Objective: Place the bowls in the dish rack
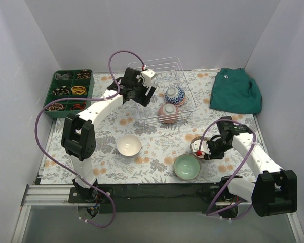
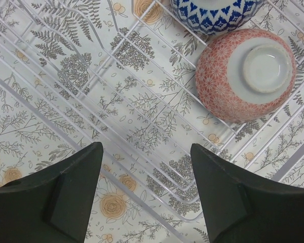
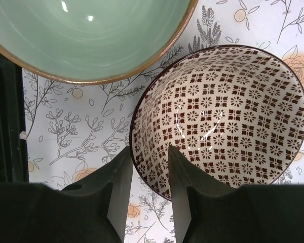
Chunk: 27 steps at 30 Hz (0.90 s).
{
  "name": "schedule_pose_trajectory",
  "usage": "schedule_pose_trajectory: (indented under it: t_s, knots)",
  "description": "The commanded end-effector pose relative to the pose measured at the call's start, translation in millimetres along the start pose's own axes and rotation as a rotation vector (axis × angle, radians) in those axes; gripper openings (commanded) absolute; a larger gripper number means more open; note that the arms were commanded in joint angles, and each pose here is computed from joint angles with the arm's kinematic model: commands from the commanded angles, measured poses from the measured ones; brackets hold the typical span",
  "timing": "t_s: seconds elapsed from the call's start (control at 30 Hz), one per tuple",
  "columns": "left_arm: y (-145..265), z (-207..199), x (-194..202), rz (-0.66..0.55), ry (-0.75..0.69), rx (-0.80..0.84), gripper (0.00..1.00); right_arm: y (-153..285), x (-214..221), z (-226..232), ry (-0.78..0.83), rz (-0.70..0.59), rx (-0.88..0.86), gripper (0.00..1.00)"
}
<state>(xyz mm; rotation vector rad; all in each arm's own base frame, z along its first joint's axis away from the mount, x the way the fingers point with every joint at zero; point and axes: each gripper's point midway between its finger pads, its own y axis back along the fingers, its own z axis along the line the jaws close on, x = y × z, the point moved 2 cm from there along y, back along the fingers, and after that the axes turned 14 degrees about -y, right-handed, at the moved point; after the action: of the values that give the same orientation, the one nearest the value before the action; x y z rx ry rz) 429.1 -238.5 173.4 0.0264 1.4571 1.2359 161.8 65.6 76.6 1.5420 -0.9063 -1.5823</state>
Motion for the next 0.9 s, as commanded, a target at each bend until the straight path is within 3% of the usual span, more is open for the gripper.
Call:
schedule_pose_trajectory:
  t_s: [0.0,0.07,0.2,0.27,0.47,0.53,0.67,0.8,0.87]
  knots:
    - [27.3,6.5,-17.3,-0.057,-0.019,-0.035,0.70,-6.5,-2.6,-9.0,0.027,-0.012,0.043,0.39]
    - [27.9,5.5,-19.5,-0.067,-0.024,-0.030,0.70,-8.4,-6.1,-11.4,0.031,-0.014,0.060,0.36]
    - [38.2,8.9,-27.2,-0.098,-0.047,-0.045,0.70,1.4,-12.3,-14.5,0.010,-0.003,0.094,0.10]
    - [42.1,7.9,-32.1,-0.126,-0.065,-0.037,0.70,14.7,-21.0,-20.4,0.005,-0.011,0.128,0.04]
    - [61.5,5.1,-49.3,-0.243,-0.118,-0.028,0.70,66.3,-45.3,-24.7,-0.024,-0.013,0.224,0.01]
    - [68.5,3.3,-56.5,-0.284,-0.093,-0.030,0.70,83.3,-55.8,-22.6,-0.116,-0.031,0.225,0.01]
    - [90.3,-3.3,-79.8,-0.385,-0.033,0.006,0.71,144.6,-120.0,-50.4,-0.232,-0.214,0.298,0.01]
    - [89.5,0.7,-90.4,-0.415,0.006,-0.005,0.70,172.3,-185.7,-85.2,-0.326,-0.476,0.241,0.01]
    - [85.5,3.1,-92.1,-0.409,0.010,-0.011,0.70,170.3,-206.8,-111.0,-0.451,-0.578,0.163,0.01]
